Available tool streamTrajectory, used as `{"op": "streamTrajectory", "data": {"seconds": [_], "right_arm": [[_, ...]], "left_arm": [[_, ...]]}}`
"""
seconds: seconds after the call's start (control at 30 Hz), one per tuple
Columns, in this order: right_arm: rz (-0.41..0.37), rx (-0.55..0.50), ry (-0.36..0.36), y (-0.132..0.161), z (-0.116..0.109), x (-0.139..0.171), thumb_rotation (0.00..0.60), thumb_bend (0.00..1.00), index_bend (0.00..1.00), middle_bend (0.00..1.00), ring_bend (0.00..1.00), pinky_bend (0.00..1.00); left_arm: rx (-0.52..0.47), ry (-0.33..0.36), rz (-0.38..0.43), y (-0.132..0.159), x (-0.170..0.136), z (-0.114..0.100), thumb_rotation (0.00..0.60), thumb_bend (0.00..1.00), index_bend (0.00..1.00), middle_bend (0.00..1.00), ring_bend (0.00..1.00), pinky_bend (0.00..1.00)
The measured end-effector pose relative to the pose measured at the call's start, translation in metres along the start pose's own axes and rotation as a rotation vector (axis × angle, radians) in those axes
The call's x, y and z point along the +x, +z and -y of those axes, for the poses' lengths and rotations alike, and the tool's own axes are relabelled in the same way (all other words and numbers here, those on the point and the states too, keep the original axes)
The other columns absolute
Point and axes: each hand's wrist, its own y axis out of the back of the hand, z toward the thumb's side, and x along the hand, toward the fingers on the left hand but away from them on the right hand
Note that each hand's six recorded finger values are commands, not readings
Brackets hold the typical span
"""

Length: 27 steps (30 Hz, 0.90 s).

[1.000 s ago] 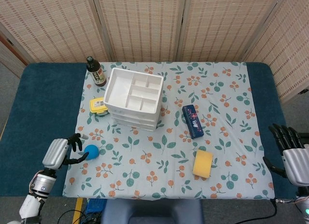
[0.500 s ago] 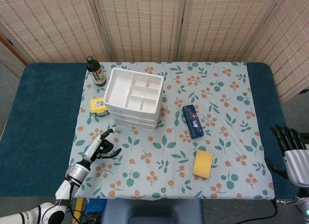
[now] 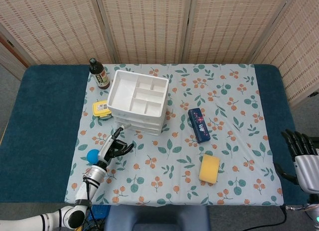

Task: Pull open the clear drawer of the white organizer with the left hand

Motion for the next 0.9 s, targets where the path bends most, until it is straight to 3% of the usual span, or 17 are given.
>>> {"op": "streamTrajectory", "data": {"seconds": [0.27,0.9], "right_arm": [[0.004,-0.001,0.000,-0.002,0.000,0.001,0.600,0.31,0.00,0.04,0.00,0.01],[0.027,0.000,-0.002,-0.007,-0.001,0.004,0.600,0.31,0.00,0.04,0.00,0.01]], "left_arm": [[-0.077,-0.006,0.006,0.004,0.015,0.012,0.600,0.26,0.15,1.00,1.00,1.00],[-0.147,-0.032,-0.001,0.009,0.031,0.026,0.600,0.26,0.15,1.00,1.00,1.00]]}}
